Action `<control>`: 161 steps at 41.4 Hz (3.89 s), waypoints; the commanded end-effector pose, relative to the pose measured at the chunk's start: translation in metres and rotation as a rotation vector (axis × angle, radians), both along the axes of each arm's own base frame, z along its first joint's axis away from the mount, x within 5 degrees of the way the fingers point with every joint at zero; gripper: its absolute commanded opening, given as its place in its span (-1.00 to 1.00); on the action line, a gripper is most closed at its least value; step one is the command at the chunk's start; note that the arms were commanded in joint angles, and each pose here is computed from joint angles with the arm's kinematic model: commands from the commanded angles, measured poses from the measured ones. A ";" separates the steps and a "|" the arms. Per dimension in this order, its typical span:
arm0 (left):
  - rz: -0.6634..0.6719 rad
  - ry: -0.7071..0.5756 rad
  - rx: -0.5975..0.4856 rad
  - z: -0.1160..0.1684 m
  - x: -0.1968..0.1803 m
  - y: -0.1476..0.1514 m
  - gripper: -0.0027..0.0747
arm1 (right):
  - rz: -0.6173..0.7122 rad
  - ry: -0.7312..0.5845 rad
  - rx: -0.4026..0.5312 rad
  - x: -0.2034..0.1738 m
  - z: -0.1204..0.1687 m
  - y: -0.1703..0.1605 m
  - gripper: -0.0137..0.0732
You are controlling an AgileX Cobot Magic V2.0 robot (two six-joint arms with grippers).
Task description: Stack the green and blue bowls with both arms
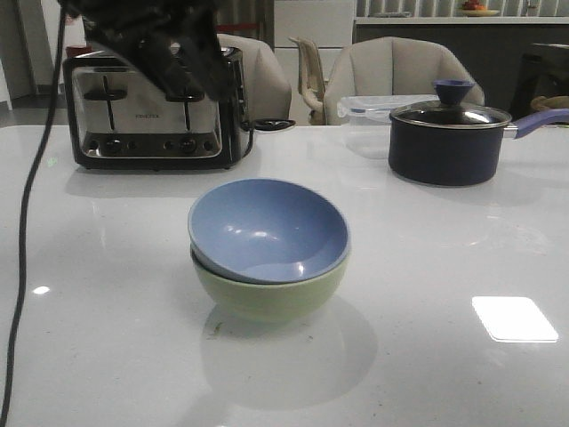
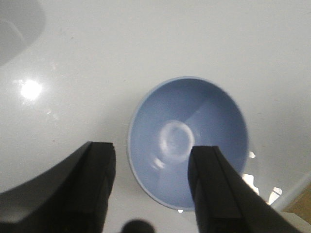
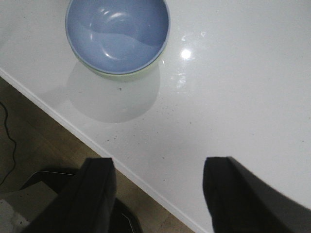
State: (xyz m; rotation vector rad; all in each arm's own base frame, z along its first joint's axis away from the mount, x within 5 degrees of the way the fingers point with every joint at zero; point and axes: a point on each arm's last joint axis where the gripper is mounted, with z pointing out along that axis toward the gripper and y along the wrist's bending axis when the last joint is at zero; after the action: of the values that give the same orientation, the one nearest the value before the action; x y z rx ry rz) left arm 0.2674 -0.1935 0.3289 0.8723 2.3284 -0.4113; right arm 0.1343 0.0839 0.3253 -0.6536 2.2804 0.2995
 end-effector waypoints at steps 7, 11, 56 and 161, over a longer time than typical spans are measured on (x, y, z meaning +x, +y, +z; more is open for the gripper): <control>-0.152 -0.155 -0.100 0.043 -0.080 0.004 0.15 | -0.002 -0.080 0.033 0.003 0.013 0.001 0.46; -0.209 -0.146 -0.082 0.041 -0.103 0.009 0.15 | -0.002 -0.080 0.033 0.003 0.013 0.001 0.46; -0.039 -0.276 -0.143 0.039 -0.159 0.082 0.10 | -0.002 -0.077 0.030 0.004 0.012 0.001 0.25; 0.616 -1.070 -0.320 -0.108 -0.215 0.190 -0.67 | -0.002 -0.077 0.030 0.004 0.012 0.001 -0.60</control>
State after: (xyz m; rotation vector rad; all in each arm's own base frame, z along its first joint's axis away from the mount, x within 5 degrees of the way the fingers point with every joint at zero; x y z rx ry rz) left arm 0.0554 -0.0049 0.2142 0.1186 1.4521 -0.0127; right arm 0.1347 0.0840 0.3250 -0.6543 2.2819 0.2984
